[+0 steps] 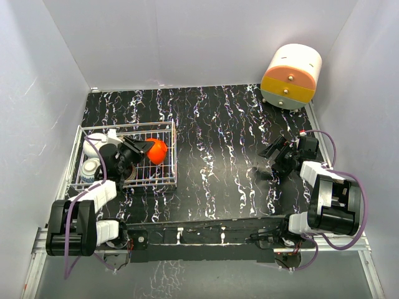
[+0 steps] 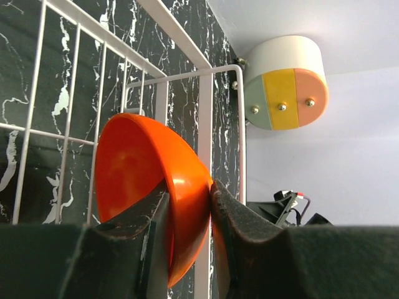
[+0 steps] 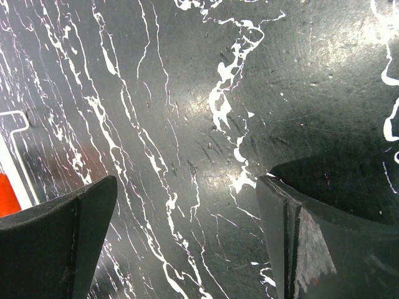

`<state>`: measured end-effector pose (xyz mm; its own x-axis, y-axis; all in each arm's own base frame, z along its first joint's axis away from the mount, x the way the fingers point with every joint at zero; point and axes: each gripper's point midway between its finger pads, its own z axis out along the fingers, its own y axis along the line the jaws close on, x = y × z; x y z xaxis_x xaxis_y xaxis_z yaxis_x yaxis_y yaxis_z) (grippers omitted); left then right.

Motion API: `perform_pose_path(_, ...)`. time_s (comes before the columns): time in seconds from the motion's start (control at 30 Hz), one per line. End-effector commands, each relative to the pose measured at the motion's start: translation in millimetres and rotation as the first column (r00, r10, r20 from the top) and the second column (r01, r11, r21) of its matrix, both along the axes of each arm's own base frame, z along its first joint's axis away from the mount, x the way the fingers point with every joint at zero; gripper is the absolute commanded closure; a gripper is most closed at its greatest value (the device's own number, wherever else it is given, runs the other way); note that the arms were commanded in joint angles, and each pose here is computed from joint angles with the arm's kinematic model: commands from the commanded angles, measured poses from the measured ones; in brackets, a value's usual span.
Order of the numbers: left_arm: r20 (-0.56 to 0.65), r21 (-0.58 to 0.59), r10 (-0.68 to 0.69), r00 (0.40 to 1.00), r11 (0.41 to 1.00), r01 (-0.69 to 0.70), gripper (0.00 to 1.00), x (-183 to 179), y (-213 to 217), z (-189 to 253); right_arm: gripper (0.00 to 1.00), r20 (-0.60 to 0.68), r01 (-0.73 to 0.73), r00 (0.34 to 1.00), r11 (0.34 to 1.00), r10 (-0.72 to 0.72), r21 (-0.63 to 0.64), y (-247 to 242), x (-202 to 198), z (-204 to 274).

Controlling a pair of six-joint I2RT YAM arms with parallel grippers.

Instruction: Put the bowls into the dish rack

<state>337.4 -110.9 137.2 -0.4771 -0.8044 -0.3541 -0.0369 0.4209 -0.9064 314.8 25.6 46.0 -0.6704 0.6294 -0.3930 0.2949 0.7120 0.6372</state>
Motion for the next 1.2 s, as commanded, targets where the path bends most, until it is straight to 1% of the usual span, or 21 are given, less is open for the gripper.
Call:
perform_pose_path(0.0, -0.061, 0.109, 0.090, 0.994, 0.991, -0.083, 0.75, 0.9, 25.0, -17.3, 0.02, -0.039, 0.011, 0.999, 1.000, -0.012, -0.012, -2.4, -7.7, -13.3)
perform_pose_path(0.23, -0.086, 0.179, 0.120, 0.989, 0.978, -0.103, 0.69, 0.0, 35.6, -18.2, 0.02, -0.038, 0.010, 0.999, 1.000, -0.011, -0.012, -2.4, -8.2, -13.1)
perform_pose_path(0.7, -0.144, 0.377, 0.217, 0.966, 0.914, -0.149, 0.67, -9.1, 68.1, -22.2, 0.02, -0.039, 0.011, 0.999, 1.000, -0.012, -0.013, -2.4, -8.8, -13.5)
perform_pose_path(0.73, -0.147, 0.384, 0.219, 0.965, 0.911, -0.149, 0.66, -9.7, 69.1, -22.7, 0.02, -0.042, 0.011, 0.999, 1.000, -0.011, -0.013, -2.3, -9.4, -14.4)
perform_pose_path(0.8, -0.163, 0.390, 0.222, 0.961, 0.909, -0.144, 0.61, -10.6, 70.0, -26.3, 0.02, -0.042, 0.010, 0.999, 1.000, -0.010, -0.012, -1.8, -9.5, -14.4)
perform_pose_path(0.9, -0.194, 0.388, 0.215, 0.957, 0.913, -0.127, 0.56, -12.2, 68.9, -35.9, 0.02, -0.042, 0.010, 0.999, 1.000, -0.011, -0.011, -2.0, -9.5, -14.5)
perform_pose_path(1.0, -0.196, 0.379, 0.218, 0.956, 0.916, -0.132, 0.55, -14.3, 68.2, -40.3, 0.02, -0.042, 0.009, 0.999, 1.000, -0.010, -0.012, -1.9, -10.2, -14.7)
perform_pose_path(1.17, -0.190, 0.401, 0.228, 0.955, 0.906, -0.136, 0.54, -14.5, 71.7, -36.7, 0.02, -0.042, 0.007, 0.999, 1.000, -0.007, -0.010, -1.4, -9.4, -14.7)
